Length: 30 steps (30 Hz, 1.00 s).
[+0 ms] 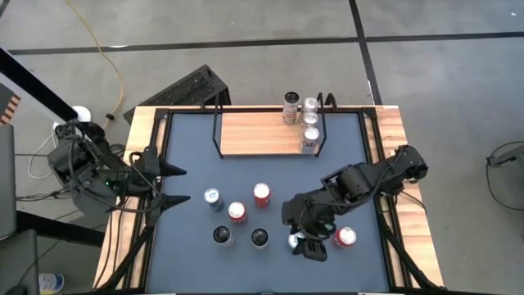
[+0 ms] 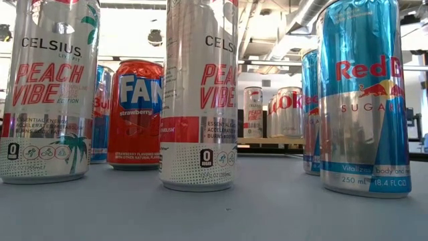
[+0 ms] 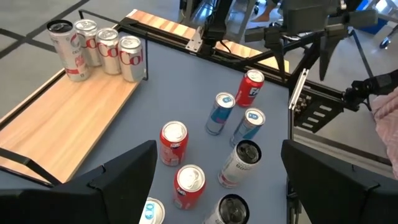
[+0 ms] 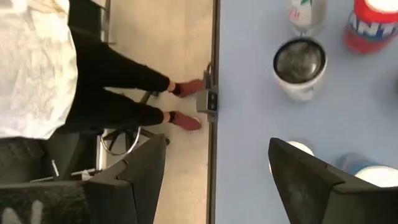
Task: Place canned beverage on shelf
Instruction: Put the white soda can on the shelf aligned with the other white soda can
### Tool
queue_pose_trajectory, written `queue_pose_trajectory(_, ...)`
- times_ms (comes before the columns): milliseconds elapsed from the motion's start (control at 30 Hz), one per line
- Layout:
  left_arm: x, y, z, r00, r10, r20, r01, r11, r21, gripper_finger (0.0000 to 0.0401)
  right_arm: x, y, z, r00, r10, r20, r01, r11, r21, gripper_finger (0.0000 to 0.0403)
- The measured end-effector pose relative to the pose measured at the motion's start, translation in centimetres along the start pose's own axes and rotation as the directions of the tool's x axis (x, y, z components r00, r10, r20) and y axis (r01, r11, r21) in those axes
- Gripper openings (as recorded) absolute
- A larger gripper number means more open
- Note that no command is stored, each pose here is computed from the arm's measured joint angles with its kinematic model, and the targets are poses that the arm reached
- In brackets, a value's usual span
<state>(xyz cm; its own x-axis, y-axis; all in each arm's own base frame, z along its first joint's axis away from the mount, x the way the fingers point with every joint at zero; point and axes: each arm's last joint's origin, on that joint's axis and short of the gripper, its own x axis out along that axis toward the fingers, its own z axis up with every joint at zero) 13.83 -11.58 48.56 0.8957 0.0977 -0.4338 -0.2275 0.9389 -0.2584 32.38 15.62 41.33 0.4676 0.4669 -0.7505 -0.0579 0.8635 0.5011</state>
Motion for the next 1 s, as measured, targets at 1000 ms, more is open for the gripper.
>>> queue_pose_trajectory(1000, -0.9, 1.1, -0.1, 0.997, -0.048, -0.066, 0.052, 0.997, 0.053, 0.0332, 8.4, -4.6, 3.8, 0.989, -0.145, 0.016, 0.143, 0.948, -0.286, 0.0270)
